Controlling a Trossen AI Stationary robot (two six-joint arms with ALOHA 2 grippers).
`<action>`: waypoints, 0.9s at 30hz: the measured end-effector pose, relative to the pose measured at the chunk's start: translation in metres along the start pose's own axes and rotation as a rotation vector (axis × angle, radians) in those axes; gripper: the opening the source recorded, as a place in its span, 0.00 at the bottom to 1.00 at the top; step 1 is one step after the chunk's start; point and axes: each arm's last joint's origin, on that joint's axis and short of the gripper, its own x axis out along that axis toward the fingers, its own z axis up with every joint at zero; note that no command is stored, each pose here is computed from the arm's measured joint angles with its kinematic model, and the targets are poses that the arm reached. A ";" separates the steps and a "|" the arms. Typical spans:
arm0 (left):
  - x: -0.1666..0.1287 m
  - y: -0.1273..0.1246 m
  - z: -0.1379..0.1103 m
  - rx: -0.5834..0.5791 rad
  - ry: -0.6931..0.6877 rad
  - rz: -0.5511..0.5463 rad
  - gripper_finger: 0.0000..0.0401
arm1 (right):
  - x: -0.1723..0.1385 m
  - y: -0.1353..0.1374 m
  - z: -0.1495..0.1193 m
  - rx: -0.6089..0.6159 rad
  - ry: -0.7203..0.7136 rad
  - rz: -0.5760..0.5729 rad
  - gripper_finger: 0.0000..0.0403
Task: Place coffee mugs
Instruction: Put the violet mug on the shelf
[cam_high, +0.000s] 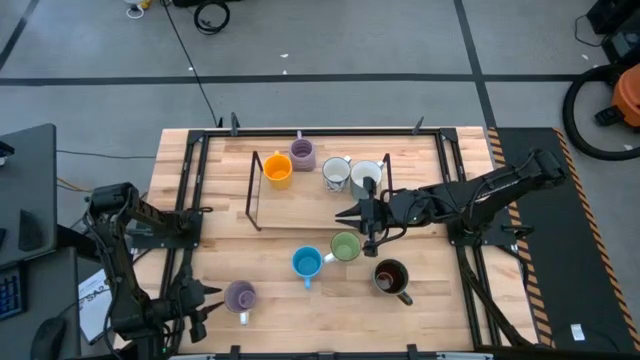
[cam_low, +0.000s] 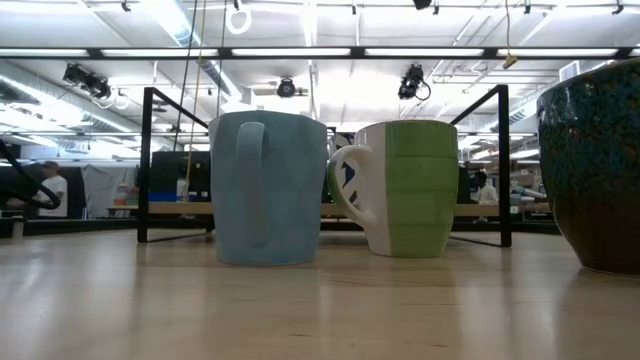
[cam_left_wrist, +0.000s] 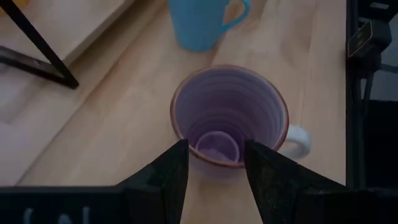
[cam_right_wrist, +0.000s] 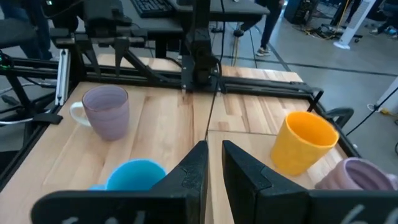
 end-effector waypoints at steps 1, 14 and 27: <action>0.000 0.000 0.000 0.001 -0.004 0.000 0.40 | 0.001 0.000 -0.002 0.002 0.008 0.000 0.13; 0.000 0.000 0.001 -0.003 -0.043 -0.010 0.40 | 0.001 0.002 -0.004 0.019 0.009 0.005 0.13; 0.000 -0.001 0.004 0.047 -0.128 -0.028 0.40 | -0.001 0.007 -0.004 0.013 0.007 0.023 0.13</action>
